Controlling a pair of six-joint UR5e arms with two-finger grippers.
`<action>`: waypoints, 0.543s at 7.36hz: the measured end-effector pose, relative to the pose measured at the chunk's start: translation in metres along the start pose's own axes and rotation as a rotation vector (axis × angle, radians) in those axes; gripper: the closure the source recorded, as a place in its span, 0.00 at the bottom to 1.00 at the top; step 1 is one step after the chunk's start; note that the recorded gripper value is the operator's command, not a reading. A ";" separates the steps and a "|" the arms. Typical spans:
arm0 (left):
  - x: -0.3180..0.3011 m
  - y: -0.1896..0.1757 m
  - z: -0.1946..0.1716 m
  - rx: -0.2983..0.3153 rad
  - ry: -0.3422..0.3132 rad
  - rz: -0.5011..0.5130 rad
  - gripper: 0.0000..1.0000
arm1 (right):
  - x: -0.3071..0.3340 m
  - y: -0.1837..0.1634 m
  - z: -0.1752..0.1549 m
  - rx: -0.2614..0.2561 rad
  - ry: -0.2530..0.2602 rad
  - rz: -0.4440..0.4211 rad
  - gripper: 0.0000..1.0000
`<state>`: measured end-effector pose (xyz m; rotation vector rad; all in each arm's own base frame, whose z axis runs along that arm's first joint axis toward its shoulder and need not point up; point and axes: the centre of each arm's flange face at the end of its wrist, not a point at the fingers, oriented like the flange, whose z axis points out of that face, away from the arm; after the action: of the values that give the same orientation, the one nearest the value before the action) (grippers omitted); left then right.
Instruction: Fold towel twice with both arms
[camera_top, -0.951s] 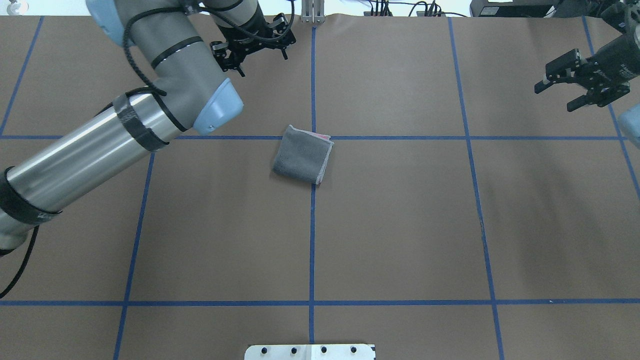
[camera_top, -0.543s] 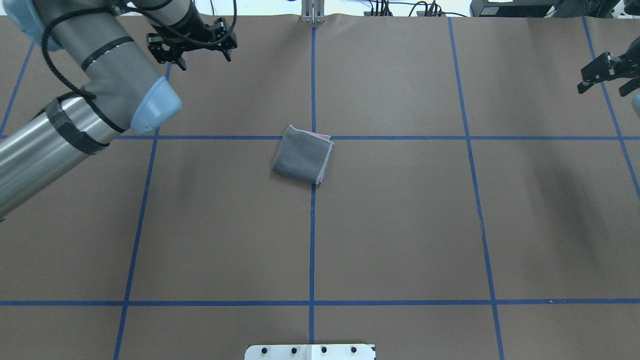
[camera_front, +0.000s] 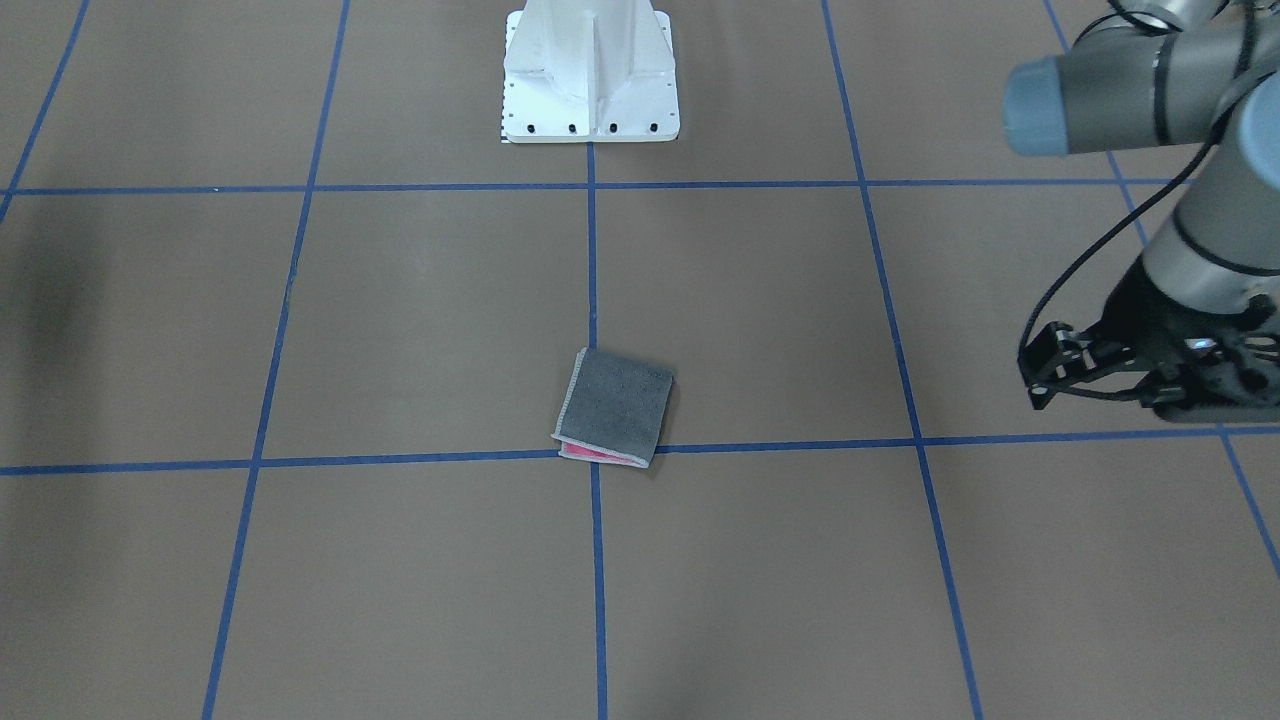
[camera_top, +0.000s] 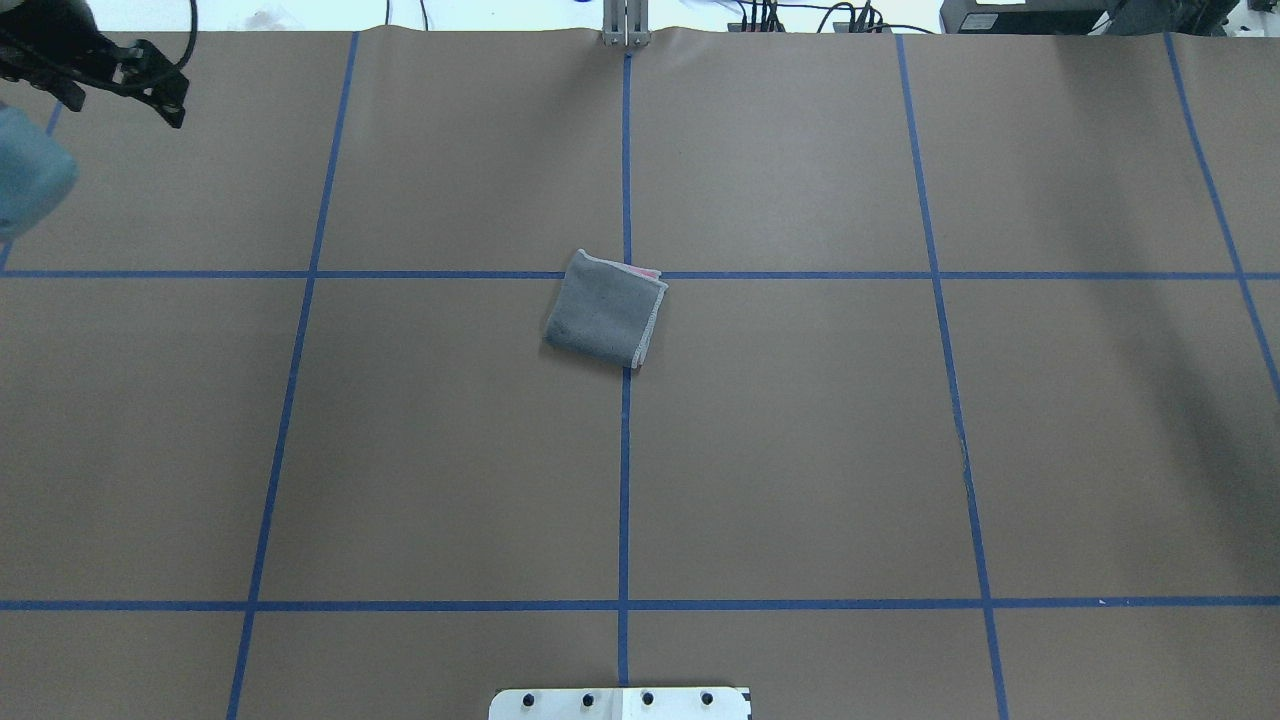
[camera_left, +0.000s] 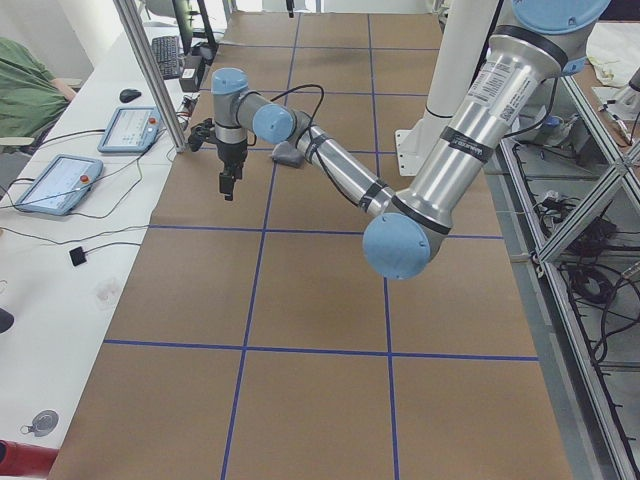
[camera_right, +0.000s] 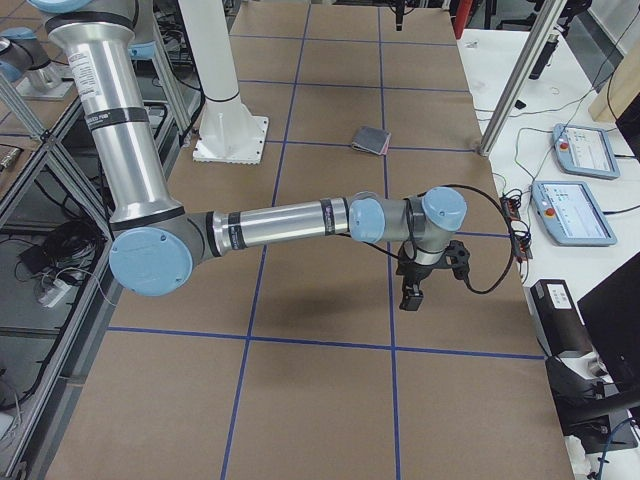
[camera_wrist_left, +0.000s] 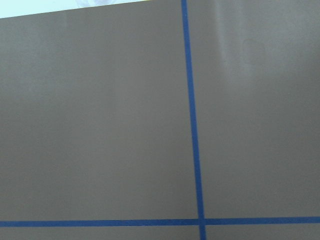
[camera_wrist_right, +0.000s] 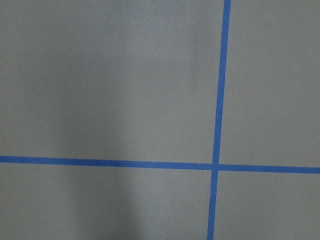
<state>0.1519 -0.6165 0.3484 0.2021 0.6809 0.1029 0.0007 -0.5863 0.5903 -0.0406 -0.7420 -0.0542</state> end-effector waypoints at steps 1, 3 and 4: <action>-0.051 0.018 0.002 -0.017 -0.012 0.078 0.00 | 0.019 0.014 0.008 0.007 -0.007 0.009 0.00; -0.159 0.065 0.027 -0.054 -0.042 0.188 0.00 | 0.055 0.035 0.007 0.031 -0.021 0.052 0.00; -0.203 0.079 0.038 -0.057 -0.053 0.180 0.00 | 0.059 0.040 0.006 0.036 -0.029 0.059 0.00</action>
<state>0.0169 -0.5778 0.5193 0.2107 0.6059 0.2880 0.0429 -0.5482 0.6338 -0.0293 -0.7697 0.0155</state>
